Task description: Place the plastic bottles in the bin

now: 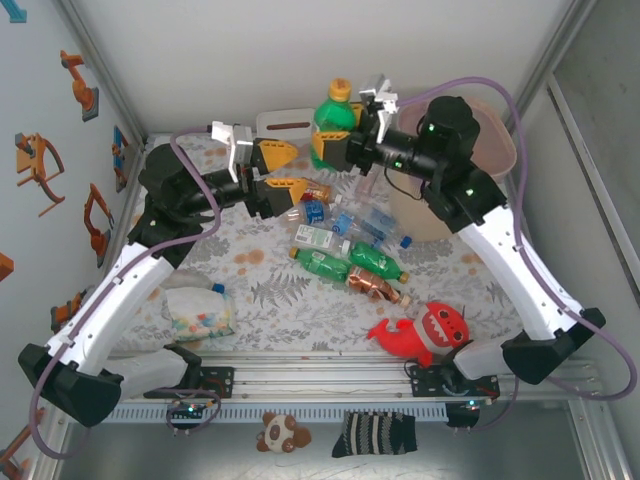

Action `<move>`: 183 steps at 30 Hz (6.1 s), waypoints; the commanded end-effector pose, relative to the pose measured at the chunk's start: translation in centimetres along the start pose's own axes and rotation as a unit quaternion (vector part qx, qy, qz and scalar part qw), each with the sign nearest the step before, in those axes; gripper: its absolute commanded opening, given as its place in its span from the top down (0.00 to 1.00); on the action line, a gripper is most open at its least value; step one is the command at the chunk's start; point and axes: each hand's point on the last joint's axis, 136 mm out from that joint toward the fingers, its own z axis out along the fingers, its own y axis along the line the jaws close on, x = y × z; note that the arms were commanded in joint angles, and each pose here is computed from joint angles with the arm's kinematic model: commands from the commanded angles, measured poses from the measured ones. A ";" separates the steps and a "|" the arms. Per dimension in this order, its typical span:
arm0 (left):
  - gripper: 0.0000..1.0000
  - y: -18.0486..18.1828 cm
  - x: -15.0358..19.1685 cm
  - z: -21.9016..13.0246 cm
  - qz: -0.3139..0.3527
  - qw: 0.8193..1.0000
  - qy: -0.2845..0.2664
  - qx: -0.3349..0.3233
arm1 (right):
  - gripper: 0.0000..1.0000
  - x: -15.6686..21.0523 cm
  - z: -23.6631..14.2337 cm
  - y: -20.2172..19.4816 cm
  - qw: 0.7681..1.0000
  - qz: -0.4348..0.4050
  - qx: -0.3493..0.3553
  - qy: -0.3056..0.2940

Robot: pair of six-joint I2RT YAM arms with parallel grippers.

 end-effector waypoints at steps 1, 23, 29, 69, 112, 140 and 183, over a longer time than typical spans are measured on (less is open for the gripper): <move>0.19 -0.3 0.2 -0.3 0.009 1.000 0.001 -0.002 | 0.52 -0.2 -2.6 -3.6 0.994 -0.014 0.105 0.027; 0.18 -0.4 1.2 -1.2 -0.002 1.000 0.020 -0.024 | 0.57 6.1 -15.7 -27.2 0.821 0.354 0.440 -0.080; 0.19 -0.7 2.0 -2.0 -0.010 0.999 0.028 -0.042 | 0.56 11.2 -17.6 -31.4 0.708 0.457 0.529 -0.100; 0.19 0.1 6.2 -5.4 -0.062 0.985 0.073 -0.142 | 0.23 30.1 -18.1 -37.7 0.436 0.667 0.596 -0.101; 0.19 4.1 9.3 -3.5 -0.118 0.974 0.092 -0.171 | 0.33 10.4 -17.1 -20.9 0.899 0.183 0.379 0.121; 0.17 11.3 12.0 -11.0 -0.142 0.918 0.203 -0.309 | 0.38 26.9 -14.4 -4.3 0.888 -0.020 0.076 0.453; 0.19 15.8 18.0 -14.7 -0.139 0.885 0.242 -0.372 | 0.36 45.9 -10.7 -2.0 0.773 -0.089 -0.001 0.628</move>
